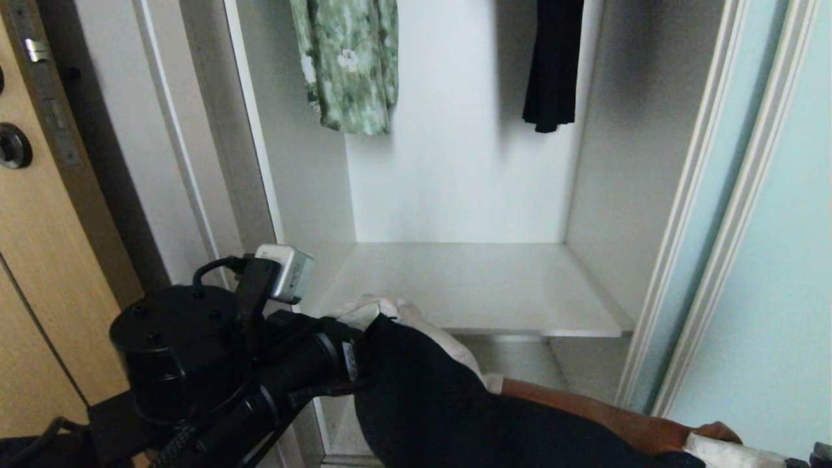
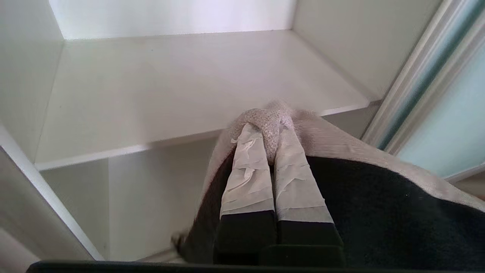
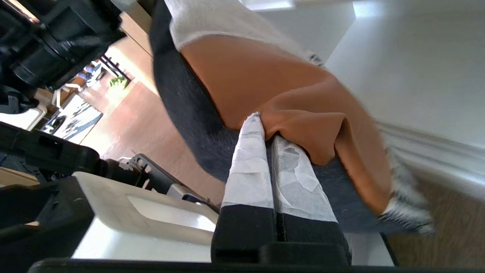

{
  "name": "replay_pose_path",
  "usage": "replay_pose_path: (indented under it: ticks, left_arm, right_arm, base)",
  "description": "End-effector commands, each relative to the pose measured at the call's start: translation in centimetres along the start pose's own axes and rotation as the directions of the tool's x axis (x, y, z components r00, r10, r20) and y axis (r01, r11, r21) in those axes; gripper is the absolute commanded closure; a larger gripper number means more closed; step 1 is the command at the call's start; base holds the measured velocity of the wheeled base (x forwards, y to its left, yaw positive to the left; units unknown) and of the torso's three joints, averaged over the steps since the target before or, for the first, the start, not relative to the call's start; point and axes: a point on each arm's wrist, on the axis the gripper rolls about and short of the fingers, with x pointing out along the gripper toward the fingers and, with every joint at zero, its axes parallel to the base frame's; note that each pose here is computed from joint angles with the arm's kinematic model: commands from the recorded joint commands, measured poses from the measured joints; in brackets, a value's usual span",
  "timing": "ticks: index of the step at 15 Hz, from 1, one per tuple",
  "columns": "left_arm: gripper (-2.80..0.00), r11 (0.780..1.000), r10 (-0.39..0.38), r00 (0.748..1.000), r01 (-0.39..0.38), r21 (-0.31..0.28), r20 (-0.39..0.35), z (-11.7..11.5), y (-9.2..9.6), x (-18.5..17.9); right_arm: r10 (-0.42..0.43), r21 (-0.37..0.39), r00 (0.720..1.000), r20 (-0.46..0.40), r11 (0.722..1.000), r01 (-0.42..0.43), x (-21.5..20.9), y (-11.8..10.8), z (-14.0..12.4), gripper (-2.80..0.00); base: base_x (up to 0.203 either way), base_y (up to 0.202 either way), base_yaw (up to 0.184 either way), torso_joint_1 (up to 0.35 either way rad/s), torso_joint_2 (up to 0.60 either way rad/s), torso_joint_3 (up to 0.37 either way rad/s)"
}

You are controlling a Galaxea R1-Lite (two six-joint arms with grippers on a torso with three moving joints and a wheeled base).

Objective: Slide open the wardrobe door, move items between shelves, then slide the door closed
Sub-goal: Place the pillow on the higher shelf

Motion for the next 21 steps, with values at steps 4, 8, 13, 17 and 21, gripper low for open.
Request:
replay_pose_path:
  ticks: [4,8,13,17,21]
  left_arm:
    - [0.00,0.999,-0.017,0.997,0.015,0.029,0.077,1.9,-0.4,-1.0]
    - [0.00,0.999,-0.022,0.992,0.017,0.039,0.127,3.3,-0.7,-0.5]
    - [0.00,0.999,-0.023,0.981,0.017,0.034,0.194,8.4,-1.7,0.5]
    - [0.00,1.000,0.007,0.972,-0.013,0.025,0.233,11.2,-1.4,1.9]
    - [0.00,0.999,0.046,0.936,-0.049,0.000,0.350,15.2,-0.9,5.8]
  right_arm:
    - [0.030,-0.016,0.998,0.060,0.999,-0.029,-0.2,1.0,1.7,0.00]
    - [0.030,-0.037,0.989,0.145,0.999,-0.024,-0.2,2.2,4.5,0.00]
    - [0.026,-0.071,0.969,0.245,0.997,-0.009,1.0,4.5,11.2,0.00]
    - [0.028,-0.085,0.959,0.283,0.996,-0.004,2.4,5.0,14.2,0.00]
    - [0.028,-0.108,0.939,0.344,0.994,0.010,5.3,5.0,19.2,0.00]
  base:
    - [0.000,0.000,0.000,0.000,0.00,0.000]
    - [0.000,0.000,0.000,0.000,0.00,0.000]
    - [0.000,0.000,0.000,0.000,0.00,0.000]
    - [0.000,0.000,0.000,0.000,0.00,0.000]
    - [0.000,0.000,0.000,0.000,0.00,0.000]
